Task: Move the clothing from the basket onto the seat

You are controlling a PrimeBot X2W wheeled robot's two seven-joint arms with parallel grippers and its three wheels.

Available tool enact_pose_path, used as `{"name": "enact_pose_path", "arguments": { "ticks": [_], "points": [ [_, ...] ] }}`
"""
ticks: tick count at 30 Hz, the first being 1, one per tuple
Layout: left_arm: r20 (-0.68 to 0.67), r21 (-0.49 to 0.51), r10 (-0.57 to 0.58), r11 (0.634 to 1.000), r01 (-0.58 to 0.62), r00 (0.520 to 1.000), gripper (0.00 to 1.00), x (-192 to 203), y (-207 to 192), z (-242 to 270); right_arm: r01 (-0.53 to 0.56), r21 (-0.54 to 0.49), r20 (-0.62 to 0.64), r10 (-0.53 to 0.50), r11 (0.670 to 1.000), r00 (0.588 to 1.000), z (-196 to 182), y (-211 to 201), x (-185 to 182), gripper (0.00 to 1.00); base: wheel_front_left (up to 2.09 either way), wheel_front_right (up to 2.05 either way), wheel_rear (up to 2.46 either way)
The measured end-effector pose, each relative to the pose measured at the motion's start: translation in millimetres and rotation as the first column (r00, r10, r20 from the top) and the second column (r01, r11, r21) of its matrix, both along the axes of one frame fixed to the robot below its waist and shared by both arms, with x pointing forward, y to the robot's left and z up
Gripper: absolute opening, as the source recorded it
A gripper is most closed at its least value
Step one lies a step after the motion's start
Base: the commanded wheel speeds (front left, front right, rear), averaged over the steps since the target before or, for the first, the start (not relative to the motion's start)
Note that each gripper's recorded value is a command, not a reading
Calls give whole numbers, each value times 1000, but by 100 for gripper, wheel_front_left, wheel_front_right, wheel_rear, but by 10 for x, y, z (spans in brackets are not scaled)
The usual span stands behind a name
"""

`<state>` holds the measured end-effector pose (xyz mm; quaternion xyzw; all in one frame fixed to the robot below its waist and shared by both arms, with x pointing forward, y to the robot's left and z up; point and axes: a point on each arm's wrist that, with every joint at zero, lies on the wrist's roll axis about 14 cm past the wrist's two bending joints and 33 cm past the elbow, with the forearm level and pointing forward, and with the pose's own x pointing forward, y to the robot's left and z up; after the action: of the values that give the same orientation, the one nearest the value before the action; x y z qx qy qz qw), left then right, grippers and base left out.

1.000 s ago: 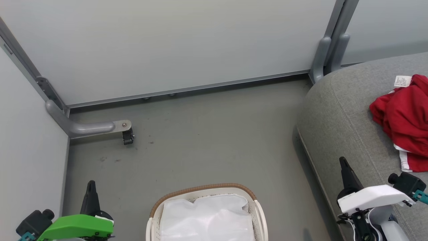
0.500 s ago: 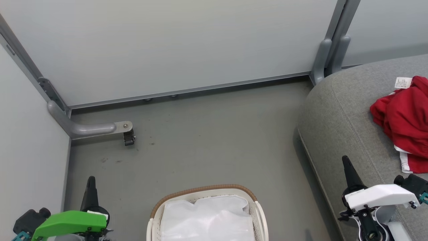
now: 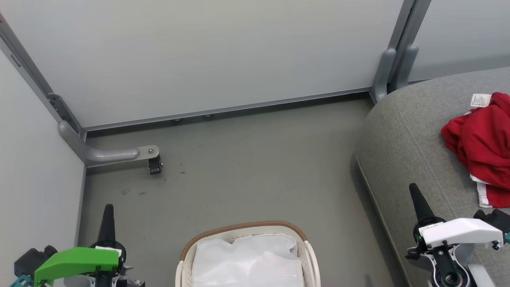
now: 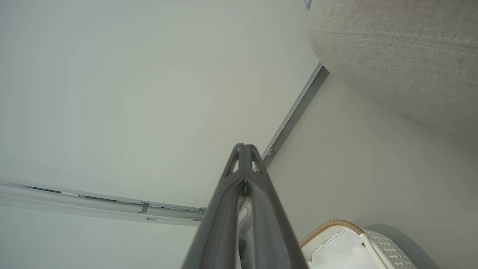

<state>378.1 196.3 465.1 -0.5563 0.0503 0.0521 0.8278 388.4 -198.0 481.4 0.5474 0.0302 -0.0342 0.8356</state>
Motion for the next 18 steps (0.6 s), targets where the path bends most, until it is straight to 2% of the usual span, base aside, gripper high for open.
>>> {"name": "enact_pose_path", "arguments": {
  "ticks": [18],
  "points": [
    [40,-153,8,988,-1,999,0,36,3,121,2,161,28,-6,987,1000,88,-10,9,0,0,0,0]
  ]
}}
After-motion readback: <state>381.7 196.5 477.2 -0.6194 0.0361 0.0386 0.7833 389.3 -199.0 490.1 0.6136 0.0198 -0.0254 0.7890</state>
